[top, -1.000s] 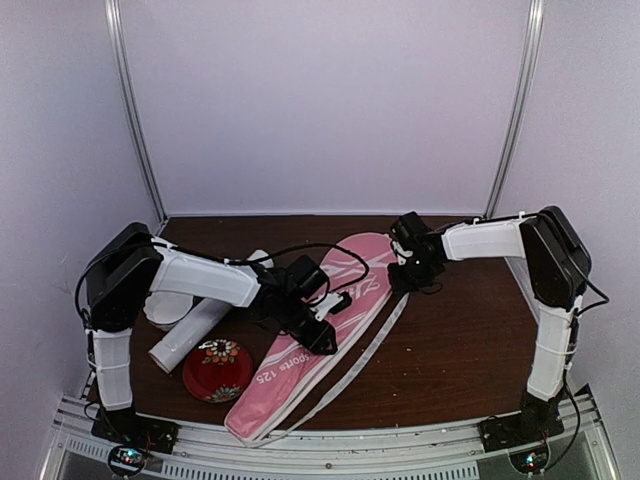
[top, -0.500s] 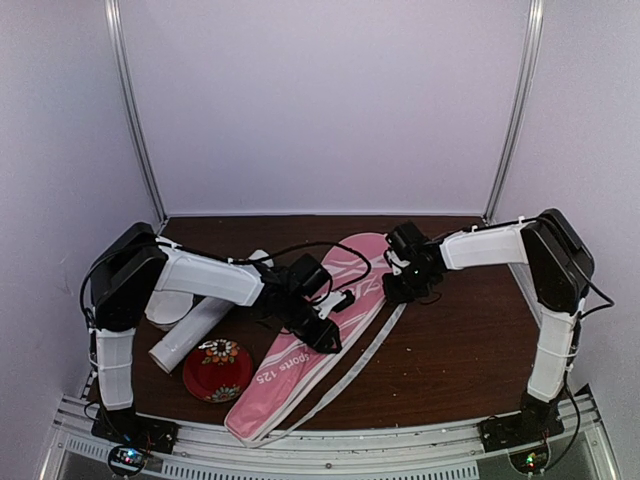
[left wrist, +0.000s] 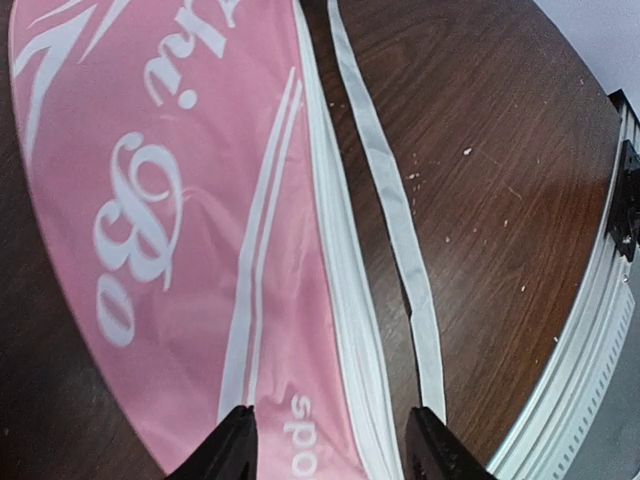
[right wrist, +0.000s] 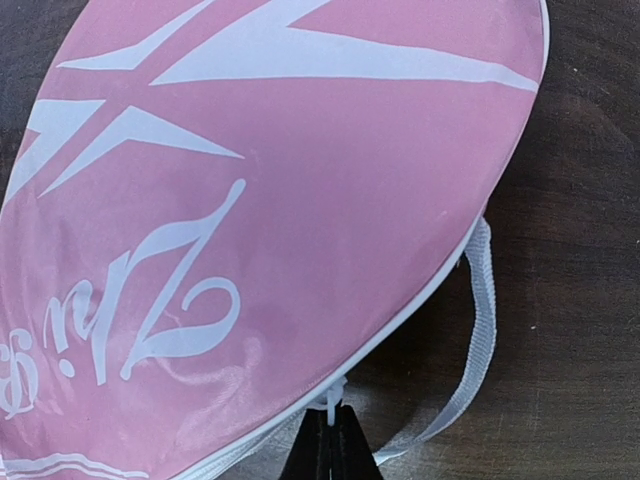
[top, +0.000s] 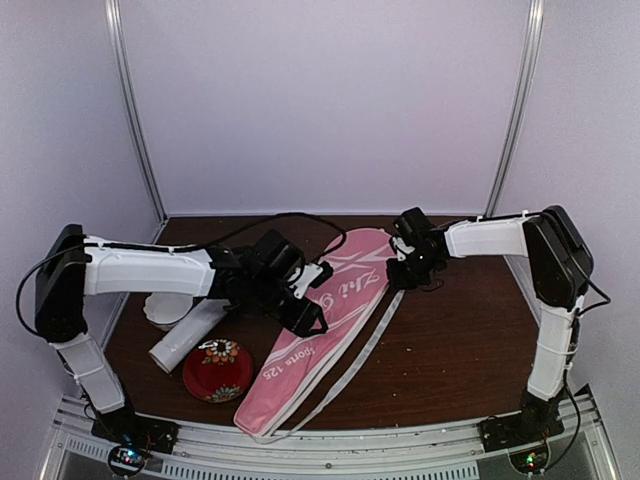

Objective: Pack up the badminton gear

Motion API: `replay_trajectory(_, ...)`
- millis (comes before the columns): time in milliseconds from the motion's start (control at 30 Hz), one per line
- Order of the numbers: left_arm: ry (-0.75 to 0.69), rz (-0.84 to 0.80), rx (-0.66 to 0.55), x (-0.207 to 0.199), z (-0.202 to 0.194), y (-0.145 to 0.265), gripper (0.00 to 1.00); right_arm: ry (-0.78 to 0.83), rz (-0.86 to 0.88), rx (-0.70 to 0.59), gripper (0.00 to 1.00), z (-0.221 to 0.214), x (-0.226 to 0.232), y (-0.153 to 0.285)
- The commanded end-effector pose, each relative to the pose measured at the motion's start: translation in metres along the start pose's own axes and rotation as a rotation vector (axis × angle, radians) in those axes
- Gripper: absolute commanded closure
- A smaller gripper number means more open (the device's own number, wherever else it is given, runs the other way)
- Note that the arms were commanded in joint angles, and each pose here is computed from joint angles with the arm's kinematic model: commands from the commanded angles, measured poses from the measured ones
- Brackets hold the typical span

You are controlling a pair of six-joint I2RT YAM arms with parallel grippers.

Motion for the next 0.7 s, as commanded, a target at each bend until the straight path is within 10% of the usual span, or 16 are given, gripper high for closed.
replay_trajectory(0,0.046,0.112,0.085,0.013,-0.040,0.024,0.46,-0.007,0.010,-0.021,1.00,0.012,0.002,0.002)
replay_trajectory(367,0.033,0.151,0.219,0.006,-0.072,-0.006,0.46,0.001,0.013,-0.024,1.00,0.017,0.001,0.006)
replay_trajectory(667,0.102,0.136,0.224,0.009,-0.068,-0.035,0.70,0.022,0.055,-0.013,1.00,0.003,0.011,0.011)
Point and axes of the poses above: each gripper's point midway between its finger pads, its own y axis back along the fingers, its own x axis along the line the jaws close on, z = x × y, the point moved 5 cm from there along y, back along the fingers, and after that the axes turned 10 degrees about -y, right-handed, at the moved point
